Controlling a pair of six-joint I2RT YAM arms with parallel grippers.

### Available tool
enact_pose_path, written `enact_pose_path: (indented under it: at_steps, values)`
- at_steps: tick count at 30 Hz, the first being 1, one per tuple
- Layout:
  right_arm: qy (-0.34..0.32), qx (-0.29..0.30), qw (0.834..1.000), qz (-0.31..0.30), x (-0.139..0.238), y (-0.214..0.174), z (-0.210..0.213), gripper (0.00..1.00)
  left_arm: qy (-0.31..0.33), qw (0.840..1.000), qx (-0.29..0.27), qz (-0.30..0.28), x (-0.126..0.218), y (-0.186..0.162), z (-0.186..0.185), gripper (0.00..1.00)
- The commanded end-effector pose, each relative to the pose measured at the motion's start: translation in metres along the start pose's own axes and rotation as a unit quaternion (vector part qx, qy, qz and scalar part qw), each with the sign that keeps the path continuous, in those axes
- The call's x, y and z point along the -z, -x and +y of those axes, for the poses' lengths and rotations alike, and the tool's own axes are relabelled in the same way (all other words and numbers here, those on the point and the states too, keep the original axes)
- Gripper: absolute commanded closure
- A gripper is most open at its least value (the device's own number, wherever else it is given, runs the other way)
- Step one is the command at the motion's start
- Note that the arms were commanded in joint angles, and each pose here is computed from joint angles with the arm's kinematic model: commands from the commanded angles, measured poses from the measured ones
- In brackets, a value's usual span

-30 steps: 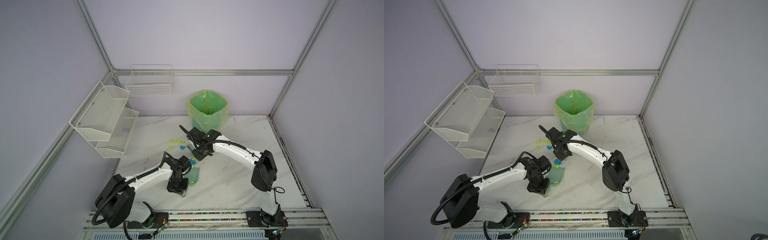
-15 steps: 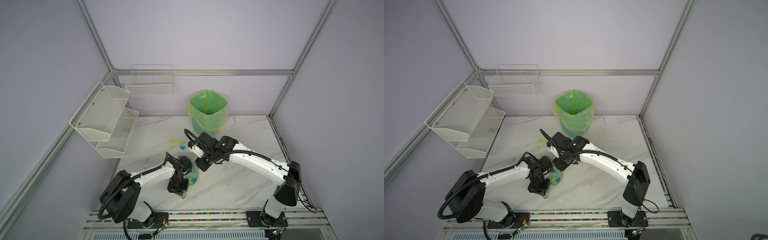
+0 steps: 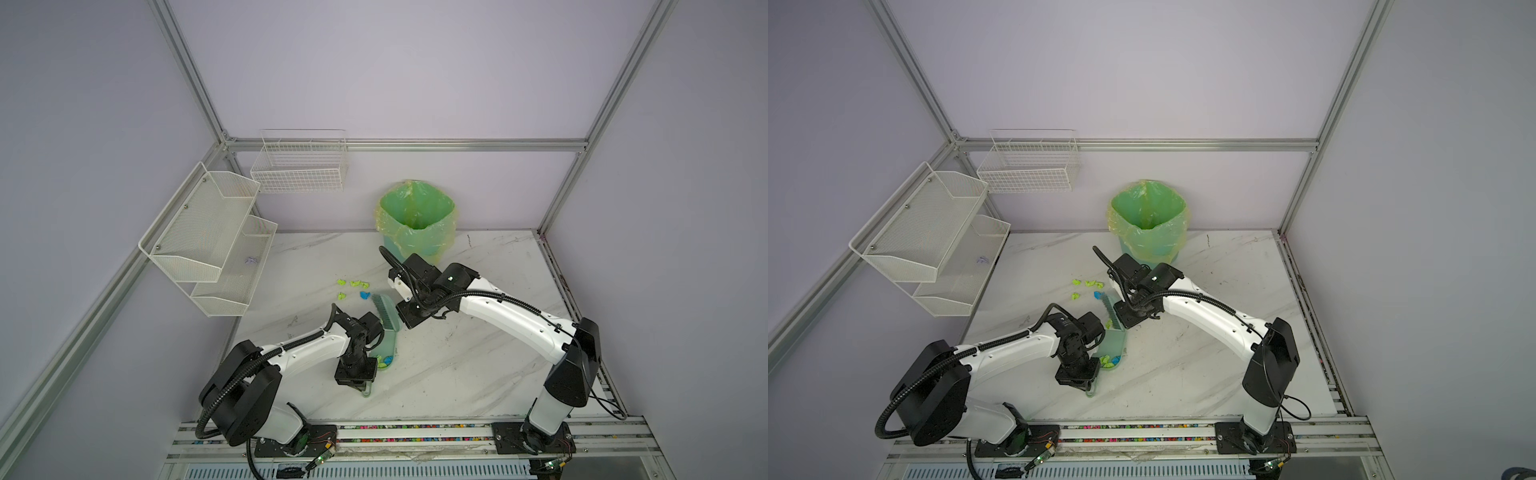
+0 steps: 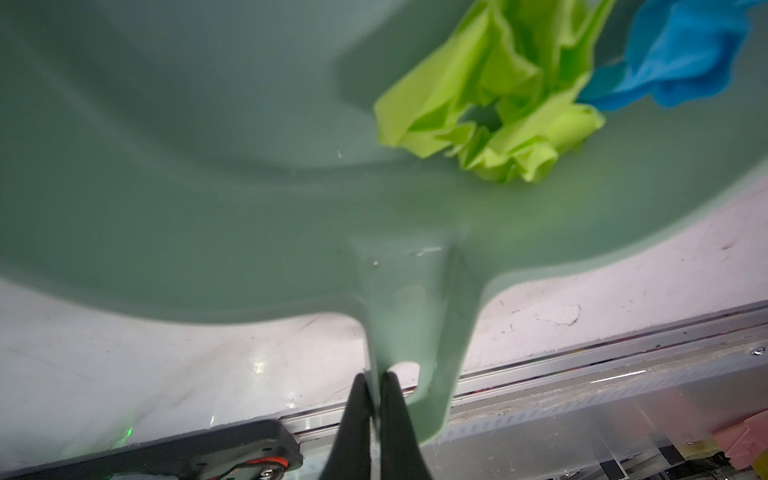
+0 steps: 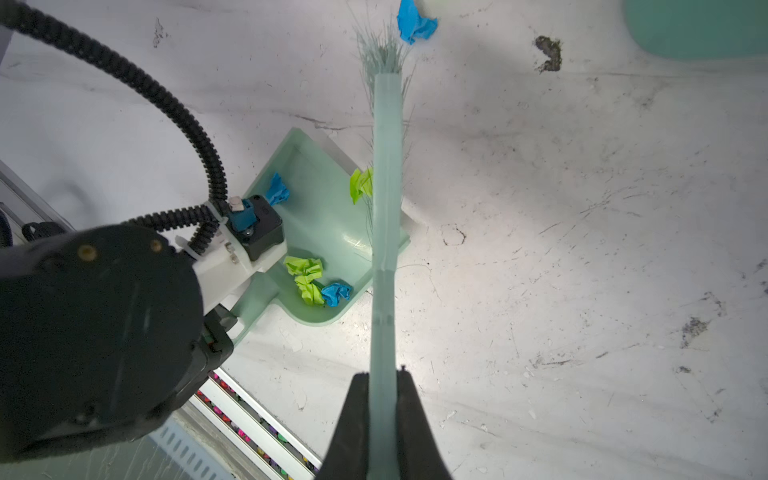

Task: Sweep away the paper scraps from the table
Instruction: 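Sweep the lime and blue scraps into the dustpan with the right gripper's brush, then lift the loaded dustpan toward the green bin with the left gripper while the right withdraws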

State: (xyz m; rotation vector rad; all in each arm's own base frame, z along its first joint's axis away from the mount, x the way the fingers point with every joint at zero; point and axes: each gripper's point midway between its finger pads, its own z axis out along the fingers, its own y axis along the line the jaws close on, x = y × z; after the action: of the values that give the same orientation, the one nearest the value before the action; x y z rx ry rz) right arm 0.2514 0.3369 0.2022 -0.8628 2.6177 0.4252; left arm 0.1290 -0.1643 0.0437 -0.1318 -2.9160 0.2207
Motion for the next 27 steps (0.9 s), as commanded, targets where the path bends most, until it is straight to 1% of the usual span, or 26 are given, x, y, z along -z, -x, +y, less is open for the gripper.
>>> enact_pose_path:
  at_steps: [1,4,5,9,10,12,13,14,16,18,22,25,27]
  values:
    - [0.017,-0.006,1.000,-0.014,0.008,0.010,0.004,1.00,0.002,1.000,-0.006,-0.020,0.010,0.006,0.000,1.00]
    - [0.047,0.005,0.999,-0.002,0.009,0.001,0.013,1.00,0.009,1.000,-0.008,-0.022,0.013,0.008,0.002,1.00]
    - [0.045,0.006,0.999,0.002,0.009,-0.003,0.012,1.00,0.011,1.000,-0.010,-0.025,0.014,0.009,0.002,1.00]
    - [-0.009,-0.001,1.000,0.010,0.009,-0.018,-0.010,1.00,0.013,0.999,-0.012,-0.033,0.019,0.015,0.000,1.00]
    - [-0.006,-0.001,1.000,0.012,0.010,-0.021,-0.010,1.00,0.013,0.999,-0.013,-0.035,0.020,0.017,-0.001,1.00]
    - [0.028,0.009,0.999,0.015,0.016,-0.030,0.000,1.00,0.018,0.999,-0.014,-0.039,0.022,0.021,-0.001,1.00]
    - [0.036,0.009,0.999,0.009,0.019,-0.031,0.002,1.00,0.022,0.999,-0.013,-0.042,0.024,0.023,0.000,1.00]
    - [0.030,0.005,1.000,0.007,0.020,-0.033,0.000,1.00,0.024,0.999,-0.014,-0.045,0.025,0.025,0.000,1.00]
    - [-0.006,-0.012,1.000,0.017,0.015,-0.041,-0.014,1.00,0.027,0.998,-0.013,-0.057,0.029,0.030,0.000,1.00]
    - [-0.016,-0.021,0.999,0.024,0.013,-0.048,-0.019,1.00,0.030,0.997,-0.014,-0.069,0.034,0.036,-0.001,1.00]
    - [-0.021,-0.041,0.999,-0.019,0.034,-0.038,-0.024,1.00,0.033,0.995,-0.019,-0.088,0.046,0.045,-0.004,1.00]
    - [-0.045,-0.075,0.995,-0.054,0.054,-0.028,-0.045,1.00,0.035,0.994,-0.021,-0.105,0.056,0.050,-0.005,1.00]
    - [-0.052,-0.094,0.992,-0.069,0.061,-0.024,-0.060,1.00,0.035,0.992,-0.022,-0.117,0.065,0.053,-0.006,1.00]
